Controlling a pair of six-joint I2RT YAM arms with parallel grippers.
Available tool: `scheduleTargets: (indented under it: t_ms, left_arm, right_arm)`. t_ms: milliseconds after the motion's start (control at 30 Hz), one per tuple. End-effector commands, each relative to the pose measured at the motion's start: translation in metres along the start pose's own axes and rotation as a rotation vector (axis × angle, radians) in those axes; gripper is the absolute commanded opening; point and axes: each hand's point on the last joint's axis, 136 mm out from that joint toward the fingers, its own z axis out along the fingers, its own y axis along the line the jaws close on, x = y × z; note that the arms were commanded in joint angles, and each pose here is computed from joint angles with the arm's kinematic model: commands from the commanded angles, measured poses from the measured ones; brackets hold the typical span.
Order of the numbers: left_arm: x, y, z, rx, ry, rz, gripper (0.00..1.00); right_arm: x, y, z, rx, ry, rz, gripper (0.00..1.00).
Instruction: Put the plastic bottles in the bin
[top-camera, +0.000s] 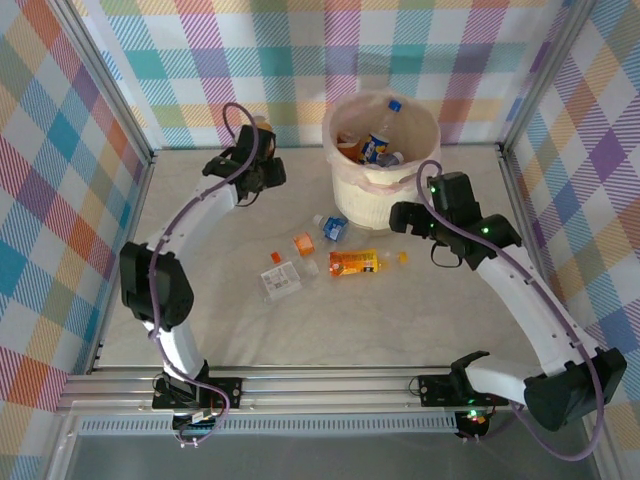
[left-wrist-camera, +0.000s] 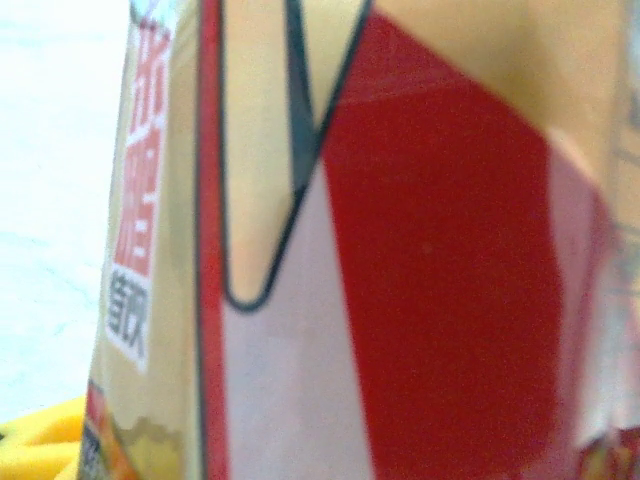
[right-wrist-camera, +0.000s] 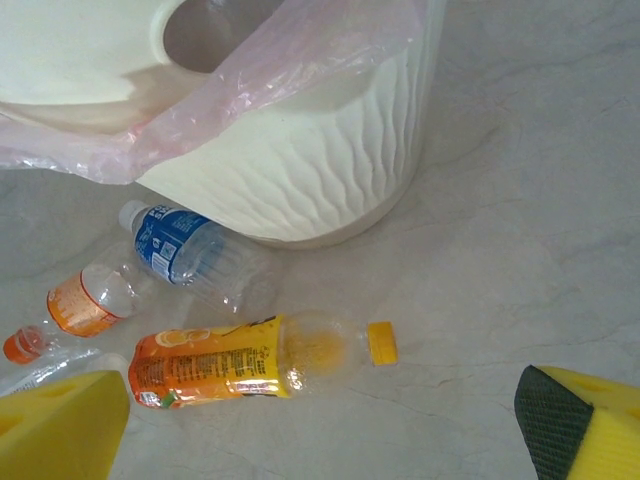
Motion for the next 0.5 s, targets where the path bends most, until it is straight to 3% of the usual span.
scheduleTargets:
  t_ms: [0,467]
  left_arm:
    - [-0.015,-0.006,-0.032,0.032,-0.080,-0.001,0.54]
    - [-0.075,-0.085,-0.161,0.358,-0.363,0.025,0.51]
  right_arm:
    - [0.001,-0.001,-0.004,-0.012,-0.019,0.011,1.00]
    - [0.016,-0.008,-0.009,-0.010,-0.007,0.028,1.00]
